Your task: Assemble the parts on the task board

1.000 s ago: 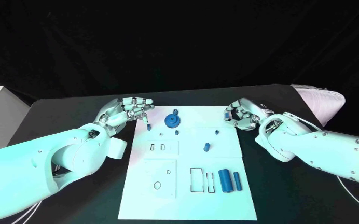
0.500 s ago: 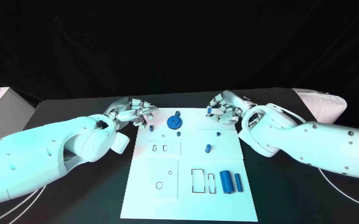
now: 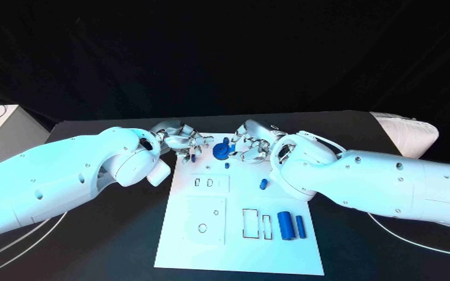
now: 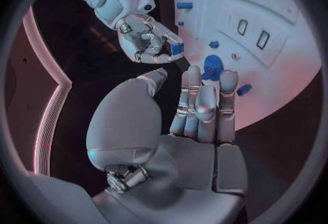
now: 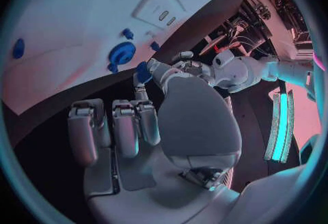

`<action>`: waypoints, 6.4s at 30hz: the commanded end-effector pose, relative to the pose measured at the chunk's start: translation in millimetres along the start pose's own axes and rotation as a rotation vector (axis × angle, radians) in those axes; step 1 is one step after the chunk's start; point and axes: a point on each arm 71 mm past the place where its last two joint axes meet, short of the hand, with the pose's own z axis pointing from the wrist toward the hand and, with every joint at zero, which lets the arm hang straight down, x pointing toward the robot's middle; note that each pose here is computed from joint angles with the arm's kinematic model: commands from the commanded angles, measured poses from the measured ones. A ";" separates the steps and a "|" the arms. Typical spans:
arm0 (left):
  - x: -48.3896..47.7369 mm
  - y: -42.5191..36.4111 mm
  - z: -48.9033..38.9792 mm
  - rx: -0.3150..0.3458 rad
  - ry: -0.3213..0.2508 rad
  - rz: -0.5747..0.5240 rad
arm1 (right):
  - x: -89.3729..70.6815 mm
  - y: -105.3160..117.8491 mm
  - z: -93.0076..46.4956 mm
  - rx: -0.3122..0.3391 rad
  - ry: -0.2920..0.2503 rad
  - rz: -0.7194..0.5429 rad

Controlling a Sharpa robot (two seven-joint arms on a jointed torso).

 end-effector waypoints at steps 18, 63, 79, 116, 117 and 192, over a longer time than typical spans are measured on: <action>-3.3 7.5 -7.6 -0.111 0.009 0.120 | 63.4 33.1 -9.0 -0.097 0.027 -0.082; -7.3 17.1 -10.9 -0.176 0.042 0.140 | 87.7 24.4 -6.9 -0.102 0.030 -0.134; -7.1 17.7 -10.9 -0.179 0.046 0.145 | 88.7 21.6 -6.6 -0.101 0.039 -0.127; -4.4 20.4 -9.8 -0.202 0.089 0.159 | 85.5 23.5 -9.2 -0.119 -0.017 -0.083; -4.2 20.4 -9.8 -0.202 0.089 0.159 | 85.1 23.5 -10.0 -0.120 -0.021 -0.078; 46.4 -13.1 50.2 -0.294 0.306 0.667 | -104.2 -100.0 -18.0 0.098 -0.142 0.277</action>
